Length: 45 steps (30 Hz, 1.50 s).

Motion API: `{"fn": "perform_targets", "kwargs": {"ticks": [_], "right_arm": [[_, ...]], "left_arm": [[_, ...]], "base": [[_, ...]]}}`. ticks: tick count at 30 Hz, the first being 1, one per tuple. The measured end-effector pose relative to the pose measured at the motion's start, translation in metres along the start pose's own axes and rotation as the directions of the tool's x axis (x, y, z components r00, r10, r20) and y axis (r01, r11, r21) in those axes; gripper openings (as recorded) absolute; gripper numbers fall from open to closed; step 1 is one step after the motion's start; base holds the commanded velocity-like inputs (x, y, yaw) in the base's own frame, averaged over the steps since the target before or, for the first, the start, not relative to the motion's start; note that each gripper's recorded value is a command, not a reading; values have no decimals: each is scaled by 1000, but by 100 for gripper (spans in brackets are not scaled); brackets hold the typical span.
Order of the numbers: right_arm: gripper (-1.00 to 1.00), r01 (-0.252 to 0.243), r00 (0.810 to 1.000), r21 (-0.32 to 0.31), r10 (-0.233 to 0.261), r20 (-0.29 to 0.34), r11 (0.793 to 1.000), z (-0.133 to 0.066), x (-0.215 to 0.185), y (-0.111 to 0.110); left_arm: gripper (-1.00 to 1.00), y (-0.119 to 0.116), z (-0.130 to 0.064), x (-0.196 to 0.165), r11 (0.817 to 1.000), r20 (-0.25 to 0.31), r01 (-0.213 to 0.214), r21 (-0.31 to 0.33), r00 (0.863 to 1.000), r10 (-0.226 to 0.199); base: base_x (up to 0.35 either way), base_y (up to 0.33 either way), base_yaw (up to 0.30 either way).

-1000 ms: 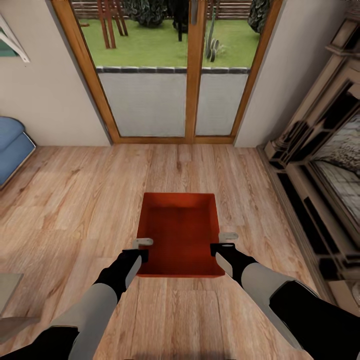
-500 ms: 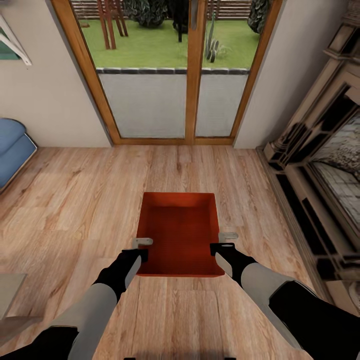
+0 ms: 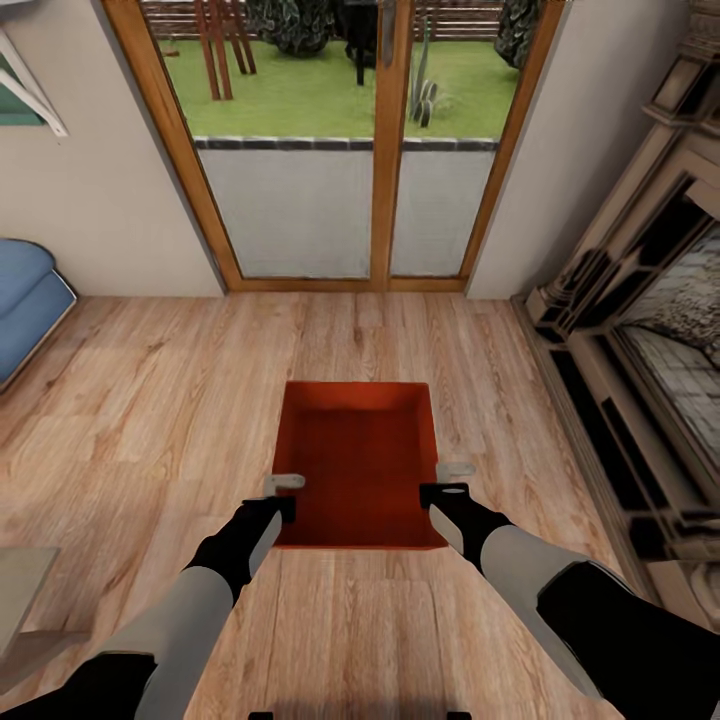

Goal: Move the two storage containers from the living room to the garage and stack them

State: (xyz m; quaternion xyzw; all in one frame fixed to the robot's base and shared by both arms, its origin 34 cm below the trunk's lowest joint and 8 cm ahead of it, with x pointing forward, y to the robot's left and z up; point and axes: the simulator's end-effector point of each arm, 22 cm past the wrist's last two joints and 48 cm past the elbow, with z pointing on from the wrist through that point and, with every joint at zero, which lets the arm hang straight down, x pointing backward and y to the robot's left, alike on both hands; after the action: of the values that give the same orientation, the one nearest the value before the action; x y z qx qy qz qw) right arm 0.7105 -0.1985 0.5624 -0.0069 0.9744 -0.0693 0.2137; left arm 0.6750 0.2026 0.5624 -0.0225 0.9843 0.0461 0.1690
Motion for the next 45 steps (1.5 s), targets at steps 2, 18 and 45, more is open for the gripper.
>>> {"fn": "perform_targets", "kwargs": {"ticks": [2,18,45], "right_arm": [[-100,-1,1000,-1,1,8,1000,-2,-3,0],[-100,-1,1000,0,1,10,1000,-21,-9,-3],[-100,1,1000,3,-1,12,1000,-50,-14,-6]], "left_arm": [[-100,0,-3,-2,1000,7,1,0,1000,-1],[-100,2,-22,-6,1000,10,3,0,1000,-3],[-100,6,-51,-9,1000,11,2,-1,1000,-2]], "base": [[0,0,0],[0,0,0],[0,0,0]]}}
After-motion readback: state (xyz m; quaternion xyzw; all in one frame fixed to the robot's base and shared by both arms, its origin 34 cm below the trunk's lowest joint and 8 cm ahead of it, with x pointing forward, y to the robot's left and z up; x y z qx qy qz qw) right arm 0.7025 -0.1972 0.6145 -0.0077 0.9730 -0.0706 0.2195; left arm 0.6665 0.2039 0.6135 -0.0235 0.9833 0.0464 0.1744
